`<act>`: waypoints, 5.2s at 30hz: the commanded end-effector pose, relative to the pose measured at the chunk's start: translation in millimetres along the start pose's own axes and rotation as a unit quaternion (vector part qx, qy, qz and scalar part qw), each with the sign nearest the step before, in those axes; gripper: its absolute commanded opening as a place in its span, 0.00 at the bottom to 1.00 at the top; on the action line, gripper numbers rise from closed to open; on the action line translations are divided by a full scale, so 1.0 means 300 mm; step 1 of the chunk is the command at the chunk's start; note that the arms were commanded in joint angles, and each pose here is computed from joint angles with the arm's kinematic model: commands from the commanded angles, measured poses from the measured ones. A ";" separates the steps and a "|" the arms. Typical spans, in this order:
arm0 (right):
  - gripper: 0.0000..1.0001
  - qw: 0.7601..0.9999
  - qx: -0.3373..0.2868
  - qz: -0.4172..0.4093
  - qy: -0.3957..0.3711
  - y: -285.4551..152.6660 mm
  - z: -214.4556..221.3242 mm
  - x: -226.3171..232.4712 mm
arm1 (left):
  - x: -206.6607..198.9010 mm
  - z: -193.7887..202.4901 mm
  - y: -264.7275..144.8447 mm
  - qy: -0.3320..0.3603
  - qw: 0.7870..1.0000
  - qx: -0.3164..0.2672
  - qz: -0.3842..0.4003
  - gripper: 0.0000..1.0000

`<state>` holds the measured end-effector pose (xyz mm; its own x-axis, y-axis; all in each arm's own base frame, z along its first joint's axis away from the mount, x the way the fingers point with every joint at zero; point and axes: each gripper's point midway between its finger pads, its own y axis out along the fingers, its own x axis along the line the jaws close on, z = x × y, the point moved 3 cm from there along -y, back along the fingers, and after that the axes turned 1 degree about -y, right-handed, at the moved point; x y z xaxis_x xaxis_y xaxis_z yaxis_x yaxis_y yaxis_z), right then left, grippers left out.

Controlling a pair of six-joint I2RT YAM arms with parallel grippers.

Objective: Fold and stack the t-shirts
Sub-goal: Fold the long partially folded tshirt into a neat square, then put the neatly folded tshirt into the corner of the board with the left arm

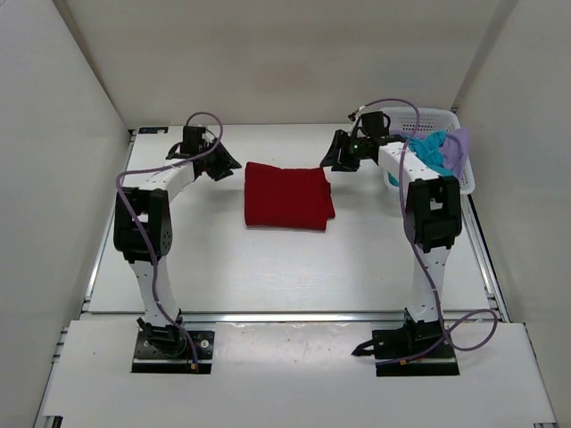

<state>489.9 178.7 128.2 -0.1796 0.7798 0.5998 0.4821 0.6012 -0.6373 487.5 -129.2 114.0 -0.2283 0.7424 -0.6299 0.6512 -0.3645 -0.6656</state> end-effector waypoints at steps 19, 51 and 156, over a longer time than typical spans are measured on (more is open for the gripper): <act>0.00 0.998 0.046 -0.023 -0.019 0.031 0.574 0.021 | 0.111 0.543 -0.127 -0.036 0.994 0.066 0.079 0.33; 0.08 0.994 0.008 -0.081 -0.069 0.037 0.360 0.172 | 0.002 0.122 -0.221 -0.014 0.988 -0.081 0.129 0.20; 0.49 0.887 -0.287 0.358 0.054 -0.763 -0.129 -0.510 | -0.290 0.914 -0.406 0.289 0.934 0.028 0.207 0.00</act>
<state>440.6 -55.6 222.7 0.3151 0.8980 0.3071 0.8750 -0.1496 -0.4605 260.4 -287.4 137.8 0.3622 0.7784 -0.5127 0.6405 -0.6075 -0.4699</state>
